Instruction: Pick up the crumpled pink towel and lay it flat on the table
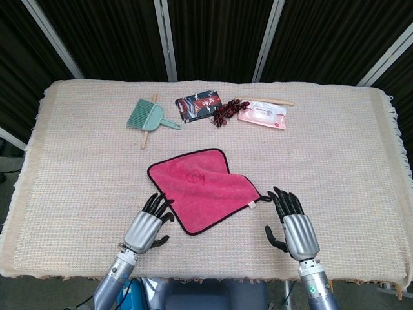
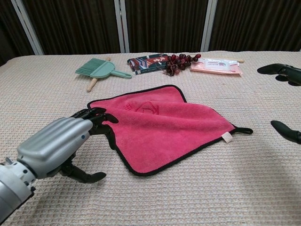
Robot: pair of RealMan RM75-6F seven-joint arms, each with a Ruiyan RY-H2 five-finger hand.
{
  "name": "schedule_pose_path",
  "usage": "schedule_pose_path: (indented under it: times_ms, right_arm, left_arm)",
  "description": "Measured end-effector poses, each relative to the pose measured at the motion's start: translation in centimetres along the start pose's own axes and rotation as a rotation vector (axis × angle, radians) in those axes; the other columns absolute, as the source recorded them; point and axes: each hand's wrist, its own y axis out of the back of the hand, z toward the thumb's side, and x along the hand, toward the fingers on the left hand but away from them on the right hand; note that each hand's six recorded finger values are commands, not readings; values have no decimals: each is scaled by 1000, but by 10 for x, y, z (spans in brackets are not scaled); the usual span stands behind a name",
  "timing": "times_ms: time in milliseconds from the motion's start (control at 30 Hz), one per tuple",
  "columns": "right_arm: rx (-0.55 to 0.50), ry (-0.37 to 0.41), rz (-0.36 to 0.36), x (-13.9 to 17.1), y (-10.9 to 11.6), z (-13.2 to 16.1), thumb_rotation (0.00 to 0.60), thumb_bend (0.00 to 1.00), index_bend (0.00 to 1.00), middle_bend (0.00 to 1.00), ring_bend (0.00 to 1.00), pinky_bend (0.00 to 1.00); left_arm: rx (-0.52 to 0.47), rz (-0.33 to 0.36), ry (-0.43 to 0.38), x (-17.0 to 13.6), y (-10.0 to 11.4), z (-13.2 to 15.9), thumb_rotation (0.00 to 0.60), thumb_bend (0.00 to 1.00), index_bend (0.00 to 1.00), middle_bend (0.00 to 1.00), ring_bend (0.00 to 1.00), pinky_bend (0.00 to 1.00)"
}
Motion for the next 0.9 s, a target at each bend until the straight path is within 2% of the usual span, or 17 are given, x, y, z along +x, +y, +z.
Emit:
schedule_pose_path:
  times_ms: [233,433,900]
  right_arm:
    - [-8,-4,-1,-1,1,-1,600,435,83,0,0,0]
    - [-18,-6,-4,-2,3,-2,600,435,83,0,0,0]
    - [-44,-14,-3,-2,6,-5,600,435,82,0,0,0]
  left_arm:
    - [-32,27,-11,19,-10,21,600,241,411,140,0,0]
    - [-40,12,-32,26,-20,38,600,241,409,139,0,0]
    - [-7,18,-34,30,-34,48,600,276,426,143,0,0]
